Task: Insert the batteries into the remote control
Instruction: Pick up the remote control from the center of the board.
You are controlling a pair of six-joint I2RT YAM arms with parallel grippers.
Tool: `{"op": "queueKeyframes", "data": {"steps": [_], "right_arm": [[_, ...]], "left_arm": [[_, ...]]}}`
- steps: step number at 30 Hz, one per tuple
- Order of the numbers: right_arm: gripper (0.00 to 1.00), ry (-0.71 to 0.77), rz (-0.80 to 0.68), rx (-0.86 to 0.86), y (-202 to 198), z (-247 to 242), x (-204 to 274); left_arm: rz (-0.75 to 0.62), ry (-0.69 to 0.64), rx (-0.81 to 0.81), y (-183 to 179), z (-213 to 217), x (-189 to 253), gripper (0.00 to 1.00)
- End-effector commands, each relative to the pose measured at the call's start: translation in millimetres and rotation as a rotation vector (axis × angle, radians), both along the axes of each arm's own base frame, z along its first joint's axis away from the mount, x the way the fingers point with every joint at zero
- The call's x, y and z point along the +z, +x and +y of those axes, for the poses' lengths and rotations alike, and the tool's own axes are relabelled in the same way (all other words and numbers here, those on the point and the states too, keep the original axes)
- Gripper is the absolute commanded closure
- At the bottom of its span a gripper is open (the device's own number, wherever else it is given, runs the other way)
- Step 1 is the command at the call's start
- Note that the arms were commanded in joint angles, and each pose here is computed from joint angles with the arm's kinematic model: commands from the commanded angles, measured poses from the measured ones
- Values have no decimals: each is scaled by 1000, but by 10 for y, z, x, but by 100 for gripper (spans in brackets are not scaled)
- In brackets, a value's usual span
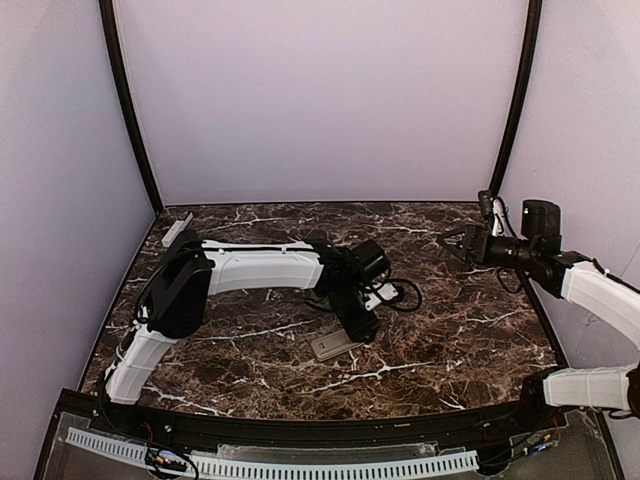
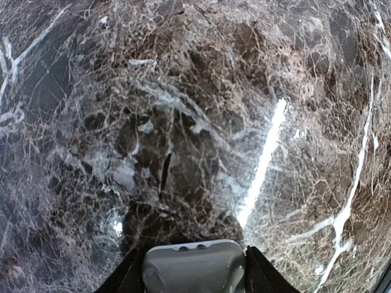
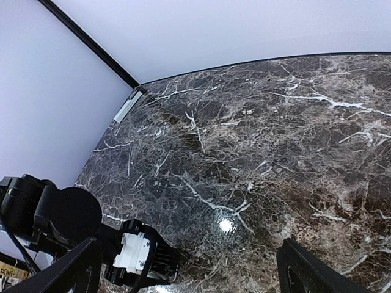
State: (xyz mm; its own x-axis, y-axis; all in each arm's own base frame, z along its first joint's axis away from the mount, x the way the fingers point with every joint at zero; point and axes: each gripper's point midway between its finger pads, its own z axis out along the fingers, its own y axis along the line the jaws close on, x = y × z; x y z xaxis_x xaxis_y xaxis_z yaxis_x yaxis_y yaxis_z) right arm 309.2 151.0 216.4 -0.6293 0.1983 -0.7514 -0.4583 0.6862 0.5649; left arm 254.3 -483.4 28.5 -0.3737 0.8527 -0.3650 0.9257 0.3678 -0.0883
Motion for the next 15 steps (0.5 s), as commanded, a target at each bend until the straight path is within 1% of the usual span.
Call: {"op": "queueKeyframes", "data": {"steps": [1,2,6,9,15], "right_arm": [[1,27,-34,56,-36,65,-27],[1,36,-33,66,-46,79,-46],[1,57,-48,126,-108,150,-59],[3,80,-65,167,-151,197,-22],[5,130,-119,234,-255,274,76]], "left_arm": [[41,-2,13,-84,26,184,55],[40,-19,21,-62,9,233,55],[73,-170,50,14,-113,651,56],[53,-280,46,67,-208,952,57],[17,-453,34,131,-265,1583,61]]}}
